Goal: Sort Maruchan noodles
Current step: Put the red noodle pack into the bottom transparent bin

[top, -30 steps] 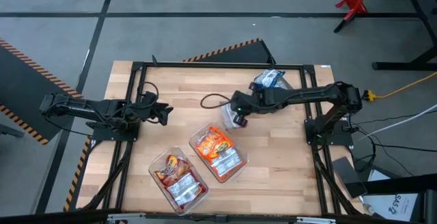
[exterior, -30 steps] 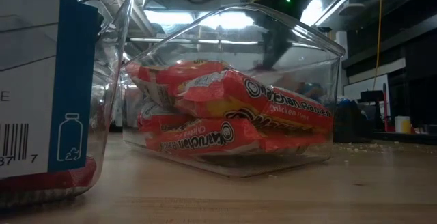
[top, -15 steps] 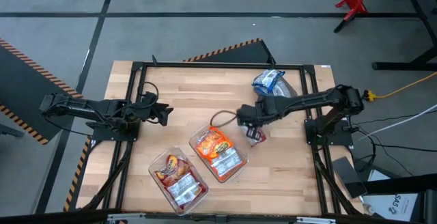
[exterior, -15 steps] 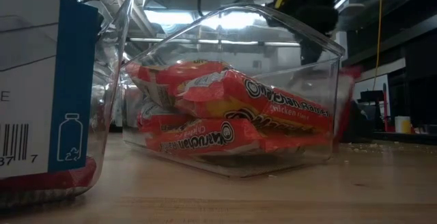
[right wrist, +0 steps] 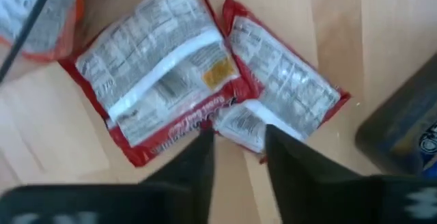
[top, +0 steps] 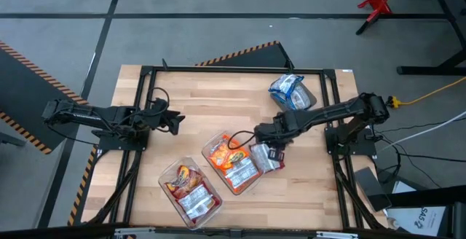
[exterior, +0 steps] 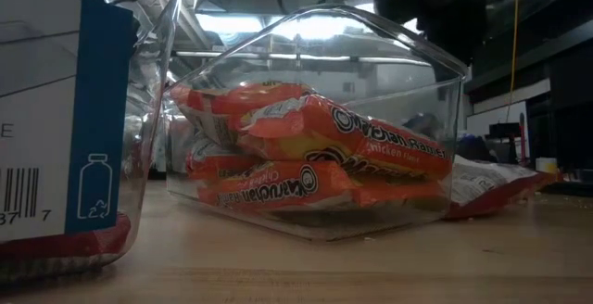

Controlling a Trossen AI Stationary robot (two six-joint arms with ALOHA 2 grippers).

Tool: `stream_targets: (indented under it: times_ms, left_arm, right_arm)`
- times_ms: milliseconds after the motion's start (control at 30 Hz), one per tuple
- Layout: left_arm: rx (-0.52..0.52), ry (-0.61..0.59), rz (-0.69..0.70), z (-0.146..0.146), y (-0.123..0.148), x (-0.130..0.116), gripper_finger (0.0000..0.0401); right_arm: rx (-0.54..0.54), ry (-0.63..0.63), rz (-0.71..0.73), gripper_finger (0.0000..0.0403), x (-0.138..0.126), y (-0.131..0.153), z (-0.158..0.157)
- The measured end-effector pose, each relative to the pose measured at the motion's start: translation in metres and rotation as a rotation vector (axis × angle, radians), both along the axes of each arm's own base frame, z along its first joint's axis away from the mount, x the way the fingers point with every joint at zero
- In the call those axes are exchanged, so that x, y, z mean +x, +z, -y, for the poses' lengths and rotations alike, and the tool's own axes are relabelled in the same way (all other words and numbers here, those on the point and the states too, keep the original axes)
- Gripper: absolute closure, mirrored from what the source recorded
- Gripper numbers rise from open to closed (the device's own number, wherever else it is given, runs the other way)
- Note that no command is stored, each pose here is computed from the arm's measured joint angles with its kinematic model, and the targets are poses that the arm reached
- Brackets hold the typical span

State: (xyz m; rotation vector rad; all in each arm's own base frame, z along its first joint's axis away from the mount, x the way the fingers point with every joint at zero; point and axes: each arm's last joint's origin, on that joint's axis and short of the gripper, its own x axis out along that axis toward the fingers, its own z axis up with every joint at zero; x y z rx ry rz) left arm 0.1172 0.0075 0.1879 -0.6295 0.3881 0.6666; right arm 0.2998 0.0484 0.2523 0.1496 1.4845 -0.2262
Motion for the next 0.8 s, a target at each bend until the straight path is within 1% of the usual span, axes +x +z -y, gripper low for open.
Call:
stream_targets:
  times_ms: [100,167,233,333,433,633,667,800]
  left_arm:
    - [-0.005,-0.007,-0.001,0.0,0.0,0.0,0.0229]
    - [-0.003,-0.006,-0.001,0.0,0.0,0.0,0.0229]
    - [0.012,-0.013,-0.009,0.0,0.0,0.0,0.0229]
    - [0.023,-0.02,-0.016,0.0,0.0,0.0,0.0229]
    - [0.025,-0.022,-0.017,0.0,0.0,0.0,0.0229]
    - [0.031,-0.025,-0.02,0.0,0.0,0.0,0.0229]
    - [0.033,-0.027,-0.022,0.0,0.0,0.0,0.0229]
    - [0.037,-0.027,-0.024,0.0,0.0,0.0,0.0229]
  right_arm:
    - [-0.01,0.041,-0.008,0.0238,-0.001,0.0,-0.003]
    - [-0.019,0.067,0.015,0.021,0.001,0.0,-0.004]
    - [-0.015,0.091,0.049,0.0188,0.004,0.0,-0.004]
    - [-0.015,0.144,0.097,0.0167,0.01,0.0,-0.007]
    - [-0.021,0.201,0.149,0.0156,0.016,-0.006,-0.008]
    - [-0.009,0.266,0.163,0.0153,0.013,-0.038,-0.007]
    - [-0.01,0.27,0.16,0.0153,0.012,-0.043,-0.005]
    - [-0.003,0.282,0.231,0.0152,0.013,-0.061,-0.002]
